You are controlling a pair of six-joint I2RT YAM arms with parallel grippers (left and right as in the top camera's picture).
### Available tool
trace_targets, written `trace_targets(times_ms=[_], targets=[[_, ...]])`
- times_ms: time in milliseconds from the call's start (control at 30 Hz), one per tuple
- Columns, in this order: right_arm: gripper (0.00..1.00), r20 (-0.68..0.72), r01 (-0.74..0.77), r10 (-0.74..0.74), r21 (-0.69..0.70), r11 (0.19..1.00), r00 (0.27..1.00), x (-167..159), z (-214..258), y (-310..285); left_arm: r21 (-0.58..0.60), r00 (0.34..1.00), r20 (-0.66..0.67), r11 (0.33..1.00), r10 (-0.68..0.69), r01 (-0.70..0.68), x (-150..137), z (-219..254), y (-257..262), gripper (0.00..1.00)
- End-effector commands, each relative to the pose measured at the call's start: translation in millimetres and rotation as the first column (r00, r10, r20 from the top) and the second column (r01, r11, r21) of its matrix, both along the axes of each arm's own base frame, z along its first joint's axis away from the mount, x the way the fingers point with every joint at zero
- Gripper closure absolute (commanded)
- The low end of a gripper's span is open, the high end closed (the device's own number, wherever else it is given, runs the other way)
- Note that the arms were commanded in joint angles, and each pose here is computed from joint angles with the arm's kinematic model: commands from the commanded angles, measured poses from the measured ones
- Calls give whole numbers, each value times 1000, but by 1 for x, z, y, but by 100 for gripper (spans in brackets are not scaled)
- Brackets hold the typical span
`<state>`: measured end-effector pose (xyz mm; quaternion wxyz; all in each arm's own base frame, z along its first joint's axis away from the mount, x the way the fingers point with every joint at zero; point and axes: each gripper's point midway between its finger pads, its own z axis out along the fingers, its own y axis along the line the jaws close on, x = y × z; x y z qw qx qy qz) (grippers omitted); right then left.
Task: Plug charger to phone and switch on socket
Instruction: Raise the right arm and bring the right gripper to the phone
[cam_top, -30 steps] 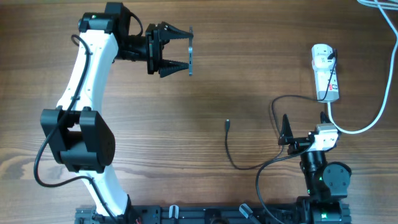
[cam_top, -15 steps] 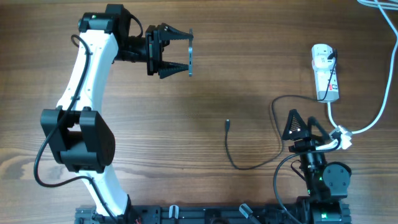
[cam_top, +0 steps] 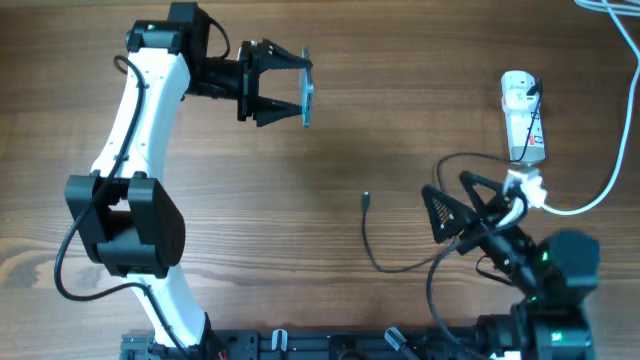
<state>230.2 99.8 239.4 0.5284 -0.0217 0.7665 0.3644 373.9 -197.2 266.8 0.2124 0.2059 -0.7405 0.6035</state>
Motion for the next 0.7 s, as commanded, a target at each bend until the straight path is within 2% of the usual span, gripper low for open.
trace_targets(times_ms=[0, 67, 167, 267, 367, 433, 533, 667], targets=[[0, 8, -296, 296, -2, 955, 955, -8, 46, 36, 125, 992, 124, 992, -13, -2, -1, -3, 5, 30], [0, 9, -401, 401, 33, 916, 916, -6, 72, 47, 123, 984, 176, 992, -29, 7, 0, -3, 5, 31], [0, -20, -408, 407, 2, 913, 913, 5, 94, 50, 163, 982, 184, 987, -32, 2, 1, -10, 7, 31], [0, -125, -235, 222, -103, 966, 967, 22, 92, 38, 169, 980, 194, 986, -32, -2, 3, -11, 7, 32], [0, -282, -83, 2, -276, 958, 959, 26, 90, 18, 168, 979, 200, 986, -31, -3, 4, -11, 7, 32], [0, -266, -146, 81, -235, 961, 961, 28, 107, 37, 169, 985, 174, 986, -22, -8, 4, -10, 7, 32], [0, -313, -208, 185, -40, 977, 932, 28, 119, 60, 170, 985, 173, 985, -21, -9, 4, -11, 7, 32], [1, -351, -357, 334, 1, 934, 875, 28, 107, 97, 185, 985, 174, 983, -25, -8, 4, -13, 7, 33]])
